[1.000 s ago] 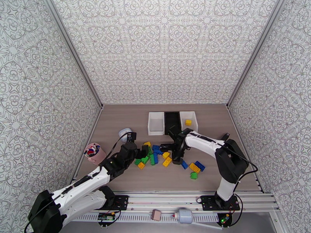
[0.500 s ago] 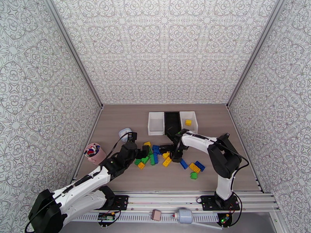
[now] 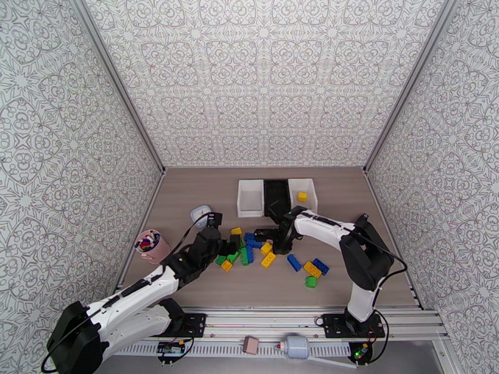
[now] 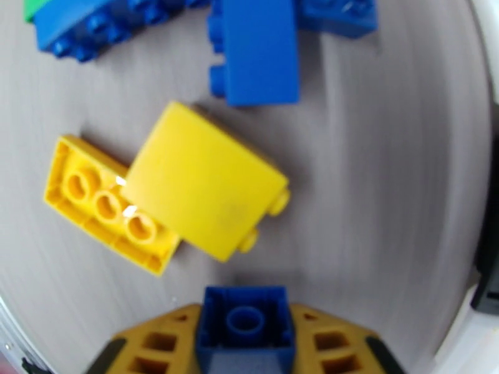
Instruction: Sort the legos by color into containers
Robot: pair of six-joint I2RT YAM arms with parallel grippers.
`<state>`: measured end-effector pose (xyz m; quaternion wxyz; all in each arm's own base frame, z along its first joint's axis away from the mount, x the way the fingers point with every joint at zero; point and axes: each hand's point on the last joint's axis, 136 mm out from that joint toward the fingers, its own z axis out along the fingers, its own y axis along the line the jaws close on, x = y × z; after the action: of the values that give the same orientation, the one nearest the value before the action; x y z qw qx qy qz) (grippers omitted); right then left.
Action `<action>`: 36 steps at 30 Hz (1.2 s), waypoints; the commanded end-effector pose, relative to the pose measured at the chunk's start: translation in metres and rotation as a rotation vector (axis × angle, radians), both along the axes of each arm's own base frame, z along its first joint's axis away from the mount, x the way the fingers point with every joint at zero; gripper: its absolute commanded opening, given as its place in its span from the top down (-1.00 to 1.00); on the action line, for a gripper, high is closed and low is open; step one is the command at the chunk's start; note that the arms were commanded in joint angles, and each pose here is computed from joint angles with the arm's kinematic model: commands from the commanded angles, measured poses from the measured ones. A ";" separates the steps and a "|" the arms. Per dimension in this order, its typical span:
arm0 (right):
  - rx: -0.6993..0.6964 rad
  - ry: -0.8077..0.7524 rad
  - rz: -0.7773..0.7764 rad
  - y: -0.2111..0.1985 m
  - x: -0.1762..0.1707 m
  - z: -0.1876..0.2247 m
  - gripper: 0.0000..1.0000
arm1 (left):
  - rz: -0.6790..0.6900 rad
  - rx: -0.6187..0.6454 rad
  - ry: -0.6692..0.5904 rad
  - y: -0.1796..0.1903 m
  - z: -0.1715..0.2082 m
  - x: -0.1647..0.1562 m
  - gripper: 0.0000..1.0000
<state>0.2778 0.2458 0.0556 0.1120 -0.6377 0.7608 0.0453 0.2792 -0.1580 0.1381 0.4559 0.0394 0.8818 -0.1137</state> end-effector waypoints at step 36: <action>0.803 -0.459 -1.007 0.012 0.225 0.085 0.17 | -0.073 -0.008 -0.016 -0.004 0.022 0.038 -0.99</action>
<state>0.4934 0.2574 0.1184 0.4800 -0.1172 0.8598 0.1287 0.3159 -0.1628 0.1504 0.4569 0.0762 0.8769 -0.1286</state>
